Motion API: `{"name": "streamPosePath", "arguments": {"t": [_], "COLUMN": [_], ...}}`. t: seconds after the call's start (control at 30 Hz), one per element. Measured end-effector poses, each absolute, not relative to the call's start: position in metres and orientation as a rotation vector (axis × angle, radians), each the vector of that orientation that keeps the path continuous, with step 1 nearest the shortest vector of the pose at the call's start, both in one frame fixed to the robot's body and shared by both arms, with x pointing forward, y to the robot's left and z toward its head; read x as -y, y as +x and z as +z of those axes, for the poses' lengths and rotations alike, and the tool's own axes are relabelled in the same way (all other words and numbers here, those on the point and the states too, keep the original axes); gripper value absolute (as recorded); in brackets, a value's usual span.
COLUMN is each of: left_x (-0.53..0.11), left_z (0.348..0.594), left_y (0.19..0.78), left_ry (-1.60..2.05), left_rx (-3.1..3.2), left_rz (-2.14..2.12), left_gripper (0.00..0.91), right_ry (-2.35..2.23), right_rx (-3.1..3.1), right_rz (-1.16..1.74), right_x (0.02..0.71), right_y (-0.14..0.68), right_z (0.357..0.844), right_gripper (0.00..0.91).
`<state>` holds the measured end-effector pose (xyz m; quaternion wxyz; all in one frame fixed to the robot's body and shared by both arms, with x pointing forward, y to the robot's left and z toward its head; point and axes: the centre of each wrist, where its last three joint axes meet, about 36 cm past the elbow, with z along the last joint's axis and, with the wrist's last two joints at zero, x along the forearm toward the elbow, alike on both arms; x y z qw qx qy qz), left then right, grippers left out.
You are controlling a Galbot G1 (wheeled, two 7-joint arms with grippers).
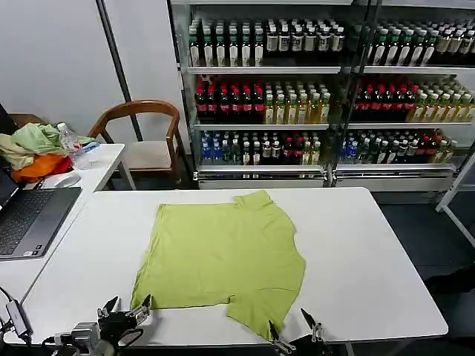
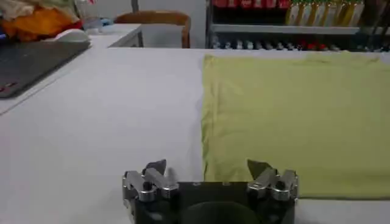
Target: Fold and organize the clothes.
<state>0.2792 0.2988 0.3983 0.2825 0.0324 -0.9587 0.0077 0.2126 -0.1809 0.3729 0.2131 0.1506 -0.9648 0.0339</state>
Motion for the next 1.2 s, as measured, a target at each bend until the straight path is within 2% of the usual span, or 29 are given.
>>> {"name": "streamPosePath", "arguments": {"t": [0.83, 1.2], "left_x": [-0.284, -0.292], "left_z": [0.387, 0.393], "left_y": [0.267, 0.28], "left_ry": [-0.008, -0.092], "left_rx": [2.576, 2.666], "left_rz": [0.024, 0.01], "left_gripper": [0.04, 0.04], "right_ry": [0.472, 0.456], "right_rx": [2.648, 2.711], "right_rz": [0.007, 0.006], "right_x": [0.171, 0.181], "right_y": [0.215, 0.241], "right_z": [0.378, 0.4], "right_gripper": [0.0, 0.0]}}
